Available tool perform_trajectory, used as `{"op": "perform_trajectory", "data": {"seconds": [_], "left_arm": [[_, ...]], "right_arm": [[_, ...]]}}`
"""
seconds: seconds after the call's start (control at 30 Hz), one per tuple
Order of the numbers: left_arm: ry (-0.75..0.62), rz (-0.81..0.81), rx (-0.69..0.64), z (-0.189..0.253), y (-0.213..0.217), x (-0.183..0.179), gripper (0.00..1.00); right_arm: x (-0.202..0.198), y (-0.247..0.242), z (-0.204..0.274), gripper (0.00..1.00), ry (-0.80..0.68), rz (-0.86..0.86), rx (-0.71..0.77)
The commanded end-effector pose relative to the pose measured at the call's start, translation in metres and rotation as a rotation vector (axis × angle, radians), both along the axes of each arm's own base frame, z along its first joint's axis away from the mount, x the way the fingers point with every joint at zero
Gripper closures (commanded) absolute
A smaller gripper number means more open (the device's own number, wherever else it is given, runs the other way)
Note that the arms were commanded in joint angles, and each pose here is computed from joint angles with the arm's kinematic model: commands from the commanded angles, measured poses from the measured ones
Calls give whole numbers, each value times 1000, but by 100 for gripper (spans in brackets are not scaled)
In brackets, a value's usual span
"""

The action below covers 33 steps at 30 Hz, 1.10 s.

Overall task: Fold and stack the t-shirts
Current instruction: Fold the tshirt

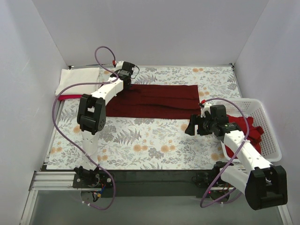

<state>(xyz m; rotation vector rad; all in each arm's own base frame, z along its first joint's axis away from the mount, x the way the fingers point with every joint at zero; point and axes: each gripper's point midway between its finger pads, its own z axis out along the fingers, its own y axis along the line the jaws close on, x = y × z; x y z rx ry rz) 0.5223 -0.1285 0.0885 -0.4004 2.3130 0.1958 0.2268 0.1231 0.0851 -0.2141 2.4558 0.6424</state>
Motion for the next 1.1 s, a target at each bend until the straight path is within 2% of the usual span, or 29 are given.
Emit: {"op": "perform_trajectory", "data": {"seconds": [0.0,0.23,0.4,0.43,0.47,0.5,0.67,0.7,0.77,0.8,1.0,1.03,1.07], "left_arm": [[-102,18,7,30,16,28,100],[-186,-3,-46,35,12,57,100],[-192,-34,-60,25,4,66,98],[-187,-33,-58,21,5,66,94],[-186,-31,-57,20,5,67,80],[-183,-30,-53,18,5,66,73],[-198,7,-69,41,14,57,48],[-218,16,-79,58,17,52,42],[-207,55,-107,70,27,39,39],[-237,70,-127,95,31,31,39],[-125,212,-221,72,82,-49,40],[-152,242,-240,81,99,-58,41],[-80,263,-246,51,106,-79,41]], "right_arm": [[12,7,11,14,-44,31,16],[17,5,6,14,-29,17,3],[20,4,2,14,-17,4,-5],[22,4,3,14,-17,1,-4],[23,4,3,14,-19,-6,-8],[25,3,2,14,-20,-9,-11],[39,-2,6,15,-47,-43,-42],[45,-3,10,15,-59,-51,-50],[55,-10,13,16,-79,-88,-86],[63,-12,17,16,-89,-104,-100],[99,-28,17,23,-107,-186,-205],[108,-28,22,27,-122,-194,-208],[112,-28,21,28,-121,-199,-216]]}}
